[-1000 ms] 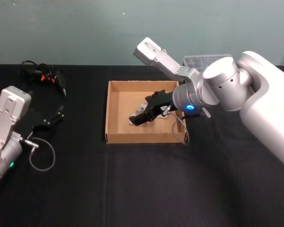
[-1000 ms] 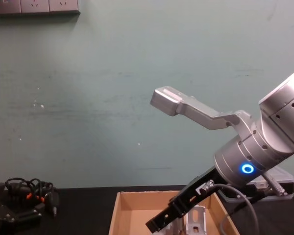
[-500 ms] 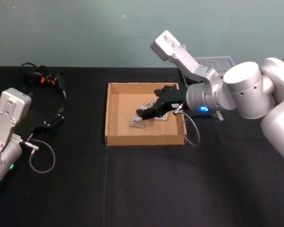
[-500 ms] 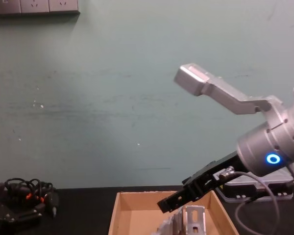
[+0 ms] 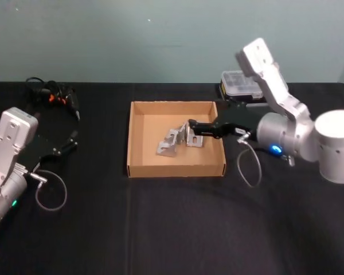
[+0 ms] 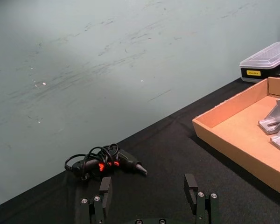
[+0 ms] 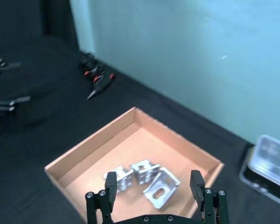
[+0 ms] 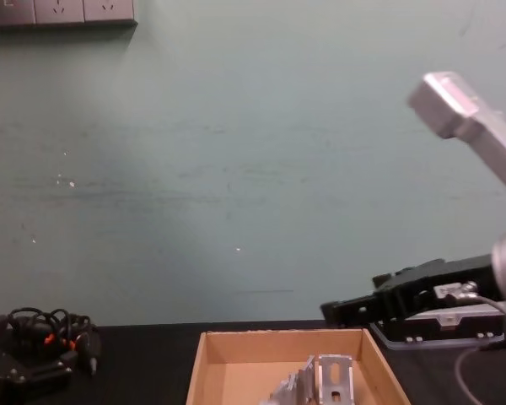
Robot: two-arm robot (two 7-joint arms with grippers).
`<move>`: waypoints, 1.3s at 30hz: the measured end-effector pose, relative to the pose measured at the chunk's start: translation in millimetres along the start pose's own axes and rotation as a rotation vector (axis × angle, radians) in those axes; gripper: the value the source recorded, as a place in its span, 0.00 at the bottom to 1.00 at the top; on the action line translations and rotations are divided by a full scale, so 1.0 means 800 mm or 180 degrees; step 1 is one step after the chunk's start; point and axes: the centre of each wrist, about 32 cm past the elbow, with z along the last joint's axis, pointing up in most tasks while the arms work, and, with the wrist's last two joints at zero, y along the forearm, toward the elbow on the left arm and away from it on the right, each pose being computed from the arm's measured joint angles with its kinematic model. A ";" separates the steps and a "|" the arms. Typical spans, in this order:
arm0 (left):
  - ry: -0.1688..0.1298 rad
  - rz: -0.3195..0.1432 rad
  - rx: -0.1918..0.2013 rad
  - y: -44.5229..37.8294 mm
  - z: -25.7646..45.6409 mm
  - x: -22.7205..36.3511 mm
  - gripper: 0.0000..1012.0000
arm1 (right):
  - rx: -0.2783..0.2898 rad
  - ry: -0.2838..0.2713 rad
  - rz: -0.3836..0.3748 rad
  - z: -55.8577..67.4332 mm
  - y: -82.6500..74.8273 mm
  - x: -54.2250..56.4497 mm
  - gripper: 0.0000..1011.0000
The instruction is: Use one hand to pick up the angle iron from the table and place it into the box.
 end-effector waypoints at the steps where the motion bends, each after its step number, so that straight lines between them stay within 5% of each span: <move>1: 0.0000 0.0000 0.0000 0.000 0.0000 0.0000 1.00 | 0.0080 0.0006 -0.0067 -0.006 -0.005 -0.001 0.99; 10: 0.0000 0.0000 0.0000 0.000 0.0000 0.0000 1.00 | 0.0437 -0.0082 -0.0592 -0.041 -0.013 -0.023 0.99; 18: 0.0000 0.0000 0.0000 0.000 0.0000 0.0000 1.00 | 0.0457 -0.0169 -0.0944 -0.056 -0.004 -0.042 0.99; 39: 0.0000 0.0000 0.0000 0.000 0.0000 0.0000 1.00 | 0.0472 -0.0178 -0.0923 -0.056 -0.005 -0.041 0.99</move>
